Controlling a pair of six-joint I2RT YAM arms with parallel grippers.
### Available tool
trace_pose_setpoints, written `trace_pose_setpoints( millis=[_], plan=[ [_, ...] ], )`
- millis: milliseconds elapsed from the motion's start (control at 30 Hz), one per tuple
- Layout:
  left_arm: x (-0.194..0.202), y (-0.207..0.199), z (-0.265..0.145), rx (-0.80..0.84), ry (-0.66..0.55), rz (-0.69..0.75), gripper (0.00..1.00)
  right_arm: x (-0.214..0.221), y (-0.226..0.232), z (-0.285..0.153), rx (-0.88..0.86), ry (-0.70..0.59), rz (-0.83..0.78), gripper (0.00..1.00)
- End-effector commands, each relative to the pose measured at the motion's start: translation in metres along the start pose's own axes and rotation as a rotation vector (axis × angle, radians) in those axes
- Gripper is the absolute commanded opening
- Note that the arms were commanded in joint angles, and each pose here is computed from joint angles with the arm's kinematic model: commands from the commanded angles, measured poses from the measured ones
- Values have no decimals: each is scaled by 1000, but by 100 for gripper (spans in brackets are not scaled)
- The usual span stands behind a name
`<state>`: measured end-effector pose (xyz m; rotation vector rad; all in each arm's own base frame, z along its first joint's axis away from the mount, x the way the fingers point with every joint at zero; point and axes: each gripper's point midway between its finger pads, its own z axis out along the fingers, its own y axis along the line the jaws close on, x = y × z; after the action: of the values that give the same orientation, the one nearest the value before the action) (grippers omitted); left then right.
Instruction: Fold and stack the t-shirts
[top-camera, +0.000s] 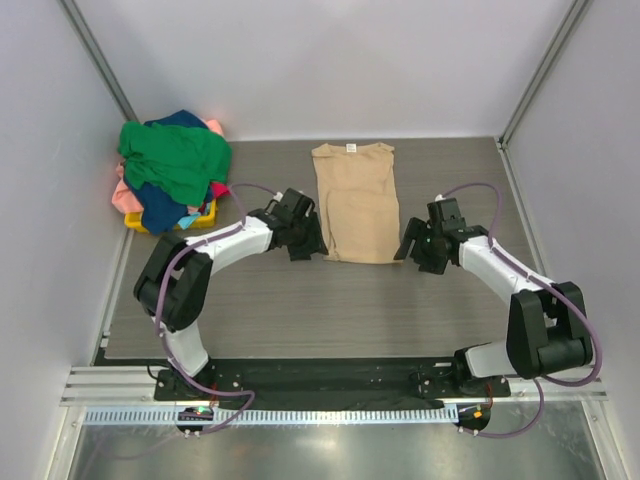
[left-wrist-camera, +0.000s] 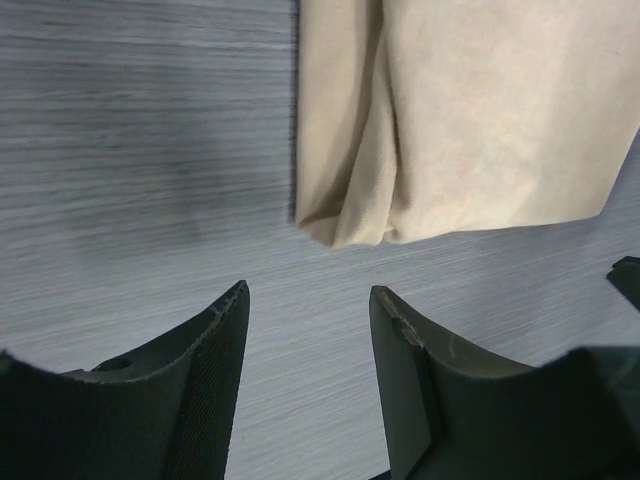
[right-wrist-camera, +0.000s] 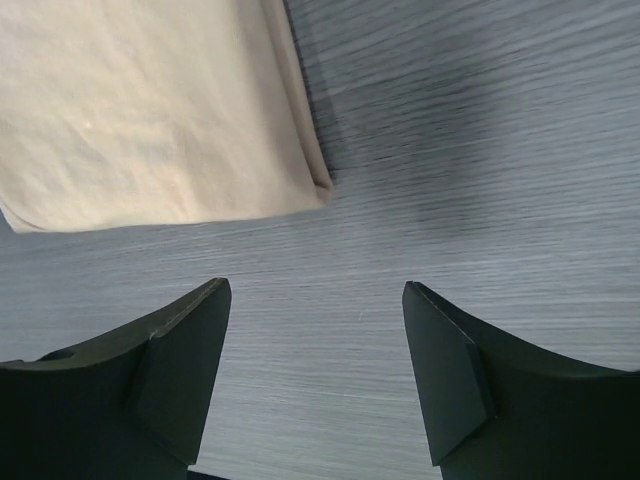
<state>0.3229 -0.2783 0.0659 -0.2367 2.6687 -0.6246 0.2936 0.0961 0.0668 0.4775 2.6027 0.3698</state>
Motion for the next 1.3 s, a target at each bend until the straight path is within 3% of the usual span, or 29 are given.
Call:
trace_pose_setpoints(
  millis=[0, 267, 467, 667, 767, 833, 867, 933, 967, 1267],
  plan=[
    [-13, -33, 9, 123, -56, 1, 53, -10, 30, 4, -156, -31, -6, 75],
    [-5, -30, 29, 108, -32, 1, 56, -7, 22, 31, -121, 0, -30, 66],
    [5, -22, 43, 93, -5, -3, 45, -1, 15, 48, -91, 34, -28, 56],
    [5, -19, 56, 85, -7, -9, 31, 0, 11, 53, -80, 43, -33, 47],
    [0, -24, 58, 93, -15, -8, 18, 0, 12, 55, -85, 48, -30, 33],
    [-4, -27, 60, 96, -20, -6, 1, 0, 13, 55, -91, 50, -30, 20],
    [-5, -28, 60, 96, -20, -6, 0, -1, 13, 55, -92, 47, -29, 15],
    [-7, -34, 54, 111, -25, -9, 0, -4, 15, 52, -100, 40, -25, 3],
    [-6, -34, 50, 111, -17, -11, 0, -5, 17, 46, -108, 32, -26, 1],
    [35, -31, -25, 94, -44, -11, 0, -9, 12, -25, -72, -58, 28, 1]
  ],
)
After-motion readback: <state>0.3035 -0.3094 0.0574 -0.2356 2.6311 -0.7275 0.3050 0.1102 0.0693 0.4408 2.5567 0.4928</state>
